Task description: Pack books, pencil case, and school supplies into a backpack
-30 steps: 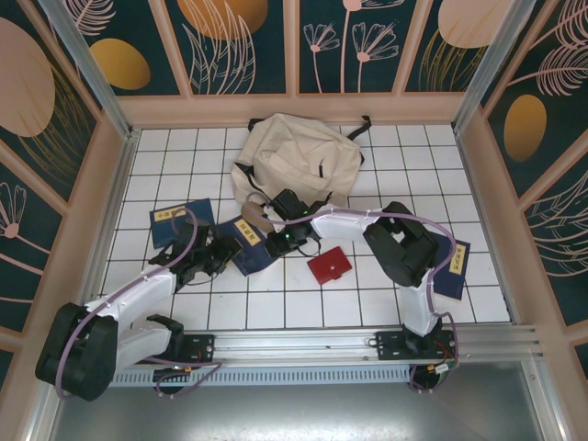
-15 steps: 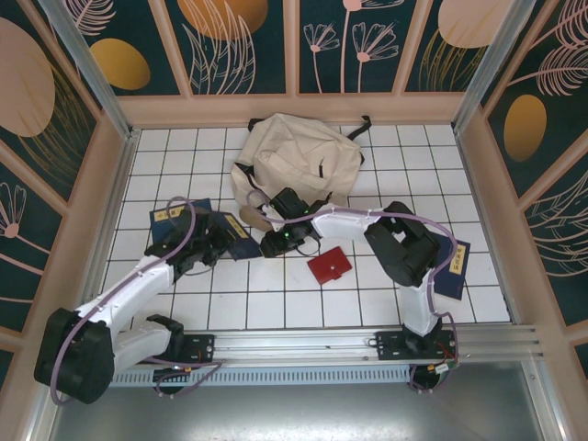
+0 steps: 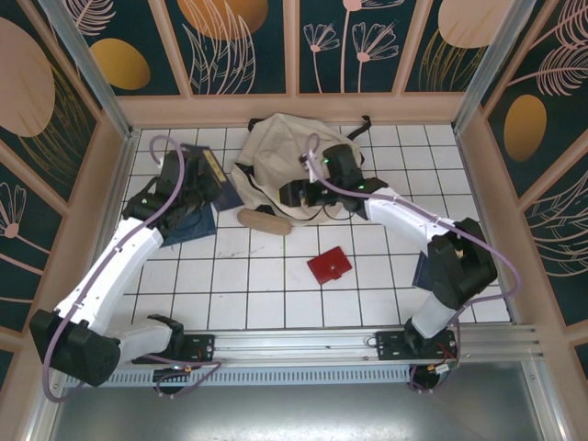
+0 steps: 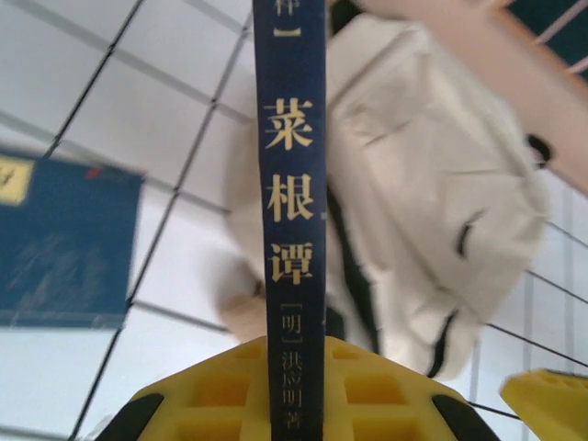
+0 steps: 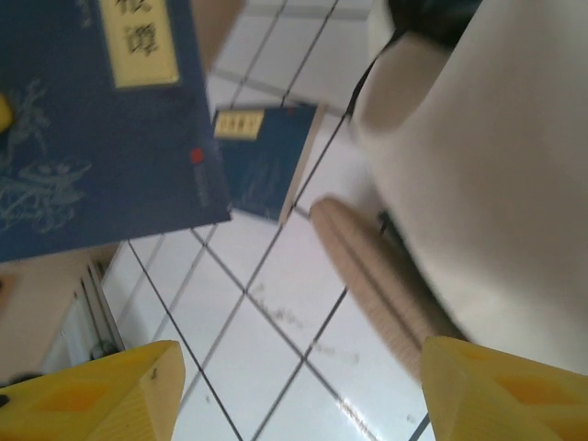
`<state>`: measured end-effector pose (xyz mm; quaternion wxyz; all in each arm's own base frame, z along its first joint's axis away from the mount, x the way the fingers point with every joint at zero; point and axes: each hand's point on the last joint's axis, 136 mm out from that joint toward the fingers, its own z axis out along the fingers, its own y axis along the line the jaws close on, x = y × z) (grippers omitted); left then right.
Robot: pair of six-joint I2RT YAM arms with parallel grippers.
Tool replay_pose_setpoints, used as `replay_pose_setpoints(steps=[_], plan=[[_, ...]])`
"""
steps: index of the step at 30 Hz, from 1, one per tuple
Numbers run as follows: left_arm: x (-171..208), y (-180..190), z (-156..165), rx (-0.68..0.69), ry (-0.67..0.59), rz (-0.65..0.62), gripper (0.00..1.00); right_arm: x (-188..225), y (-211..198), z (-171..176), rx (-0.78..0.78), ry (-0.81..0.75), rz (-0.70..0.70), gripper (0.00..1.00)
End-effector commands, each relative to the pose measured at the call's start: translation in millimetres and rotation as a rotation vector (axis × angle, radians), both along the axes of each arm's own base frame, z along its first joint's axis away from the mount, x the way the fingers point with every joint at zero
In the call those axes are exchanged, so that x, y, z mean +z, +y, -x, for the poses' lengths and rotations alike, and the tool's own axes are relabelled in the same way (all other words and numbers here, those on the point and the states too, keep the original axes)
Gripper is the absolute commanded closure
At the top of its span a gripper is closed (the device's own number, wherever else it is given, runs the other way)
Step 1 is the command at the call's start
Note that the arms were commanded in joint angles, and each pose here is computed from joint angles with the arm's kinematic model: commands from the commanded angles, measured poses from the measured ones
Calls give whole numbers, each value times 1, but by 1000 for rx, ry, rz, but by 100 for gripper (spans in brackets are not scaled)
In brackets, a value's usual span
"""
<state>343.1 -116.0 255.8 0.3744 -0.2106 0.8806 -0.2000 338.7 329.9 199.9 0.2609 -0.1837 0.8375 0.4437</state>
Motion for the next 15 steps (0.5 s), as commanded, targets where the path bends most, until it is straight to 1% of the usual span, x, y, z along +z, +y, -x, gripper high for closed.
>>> replay_pose_setpoints(steps=[1,3,5,7,9,12,15], plan=[[49,-41,-24,-210,-168,77,100,43,-9,-21,-19,-51,-166,26],[64,-68,-30,-325,-216,167,100,61,-11,-31,-7,-63,-229,22],[68,-93,-36,-427,-228,250,100,77,-11,-41,11,-75,-281,19],[70,-108,-40,-490,-237,310,100,85,-13,-52,1,-72,-308,13],[71,-121,-43,-546,-243,359,100,85,-19,-65,-23,-53,-319,7],[73,-139,-44,-634,-258,443,100,89,-26,-76,-6,-44,-372,5],[75,-151,-42,-702,-266,512,100,82,-25,-83,28,19,-397,1]])
